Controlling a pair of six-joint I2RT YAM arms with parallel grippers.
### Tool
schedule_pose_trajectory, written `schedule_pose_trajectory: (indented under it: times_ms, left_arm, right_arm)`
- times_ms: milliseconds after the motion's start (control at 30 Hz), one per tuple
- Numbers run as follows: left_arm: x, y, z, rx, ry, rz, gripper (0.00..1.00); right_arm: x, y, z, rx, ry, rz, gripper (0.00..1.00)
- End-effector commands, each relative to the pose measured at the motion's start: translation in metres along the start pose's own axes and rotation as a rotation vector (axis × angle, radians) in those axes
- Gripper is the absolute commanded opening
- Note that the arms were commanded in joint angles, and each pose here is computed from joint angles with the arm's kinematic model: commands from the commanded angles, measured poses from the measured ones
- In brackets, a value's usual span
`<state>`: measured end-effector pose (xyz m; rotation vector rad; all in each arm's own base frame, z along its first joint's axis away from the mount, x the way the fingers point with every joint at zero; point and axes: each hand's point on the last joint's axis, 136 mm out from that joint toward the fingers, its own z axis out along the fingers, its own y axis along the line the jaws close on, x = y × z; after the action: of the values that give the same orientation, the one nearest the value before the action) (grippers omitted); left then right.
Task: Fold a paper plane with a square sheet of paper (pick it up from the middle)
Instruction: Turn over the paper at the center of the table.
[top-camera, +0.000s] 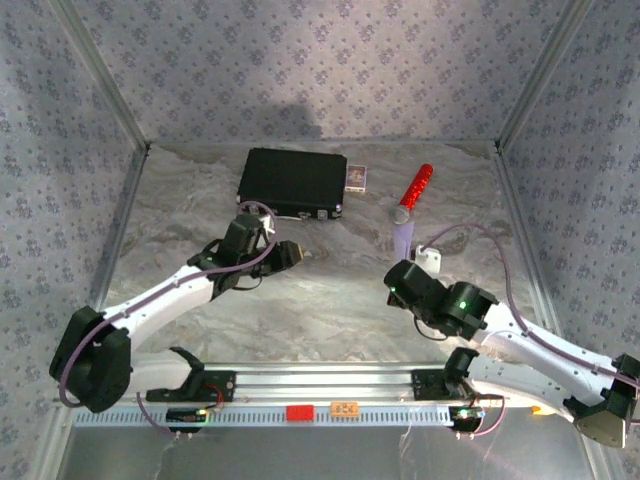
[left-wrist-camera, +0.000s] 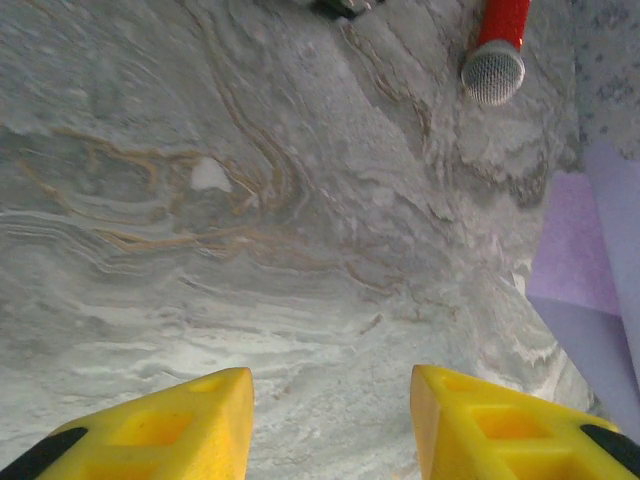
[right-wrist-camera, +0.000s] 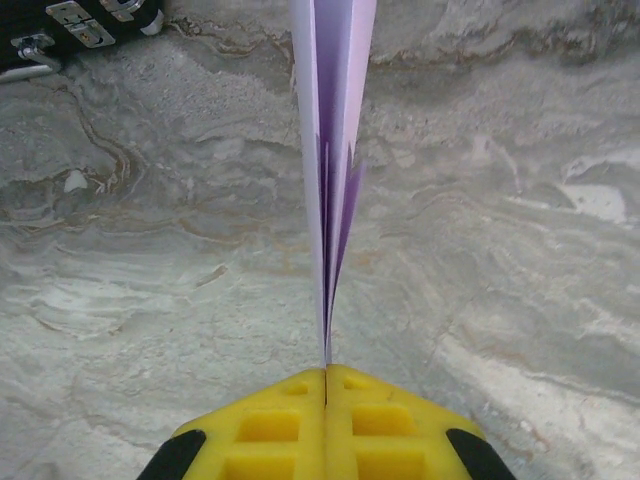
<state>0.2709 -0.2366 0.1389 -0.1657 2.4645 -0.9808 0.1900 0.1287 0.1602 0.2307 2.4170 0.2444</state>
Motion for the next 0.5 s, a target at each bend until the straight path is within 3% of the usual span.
schedule_pose_trajectory:
  times_ms: [0, 467]
  left_arm:
    - [-0.013, 0.010, -0.010, -0.028, -0.075, -0.008, 0.46]
    - [-0.028, 0.033, -0.017, -0.107, -0.113, -0.057, 0.49]
  right_arm:
    - [-0.013, -0.010, -0.007, 0.062, -0.076, -0.058, 0.03]
    - [-0.009, -0.011, -0.006, 0.095, -0.035, -0.193, 0.03]
